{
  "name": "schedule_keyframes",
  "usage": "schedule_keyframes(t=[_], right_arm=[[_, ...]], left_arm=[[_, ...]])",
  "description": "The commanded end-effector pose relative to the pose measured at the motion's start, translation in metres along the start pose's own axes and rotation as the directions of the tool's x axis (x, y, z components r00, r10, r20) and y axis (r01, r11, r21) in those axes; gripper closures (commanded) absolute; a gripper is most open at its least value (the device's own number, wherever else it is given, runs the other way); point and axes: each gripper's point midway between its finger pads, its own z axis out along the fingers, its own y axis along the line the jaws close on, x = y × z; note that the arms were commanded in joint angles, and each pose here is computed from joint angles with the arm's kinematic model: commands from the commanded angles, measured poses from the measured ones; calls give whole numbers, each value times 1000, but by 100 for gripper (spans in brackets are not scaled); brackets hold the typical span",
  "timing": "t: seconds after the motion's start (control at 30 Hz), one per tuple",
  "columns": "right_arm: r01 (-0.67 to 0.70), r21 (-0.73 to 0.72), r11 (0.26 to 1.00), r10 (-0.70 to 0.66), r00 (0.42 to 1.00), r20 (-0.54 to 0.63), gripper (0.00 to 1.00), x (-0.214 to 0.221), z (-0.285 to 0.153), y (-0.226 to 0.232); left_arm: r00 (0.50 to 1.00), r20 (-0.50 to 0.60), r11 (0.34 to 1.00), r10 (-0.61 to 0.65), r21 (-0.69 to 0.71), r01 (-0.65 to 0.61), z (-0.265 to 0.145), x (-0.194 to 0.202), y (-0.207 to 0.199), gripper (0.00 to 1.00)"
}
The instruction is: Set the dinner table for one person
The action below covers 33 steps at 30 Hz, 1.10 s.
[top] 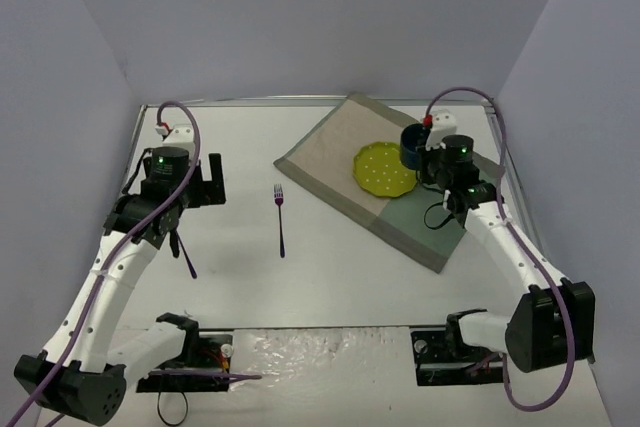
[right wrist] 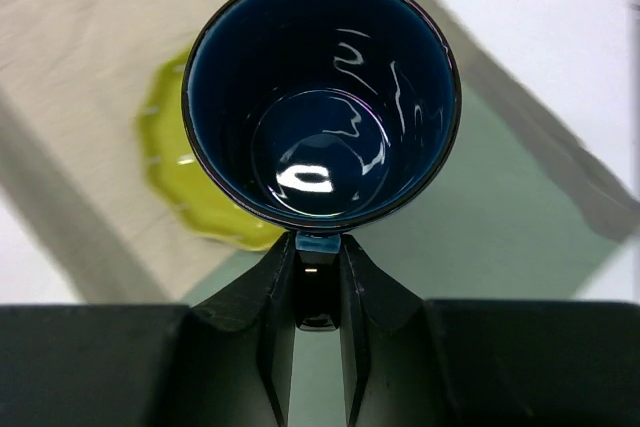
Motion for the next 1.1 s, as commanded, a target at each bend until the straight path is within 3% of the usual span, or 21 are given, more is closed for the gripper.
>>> schedule_keyframes(t=[0.0,0.17,0.37,1.07], right_arm=[[-140,186,973,95,969,230,100,-50,-20,-74],[-214,320,923,129,956,265,100,-35,-21,-135],[-250,392,885,140,947,288,100,-20,-12,-177],[-280,389,877,199,951,235,100,24,26,-224]], left_arm=[[997,59,997,-53,63,50,7,-6,-11,3],[998,41,999,-41,16,40,11,11,-2,3],[999,34,999,-25,-47,26,10,19,10,3],[1000,12,998,2,-58,-1,13,25,9,3]])
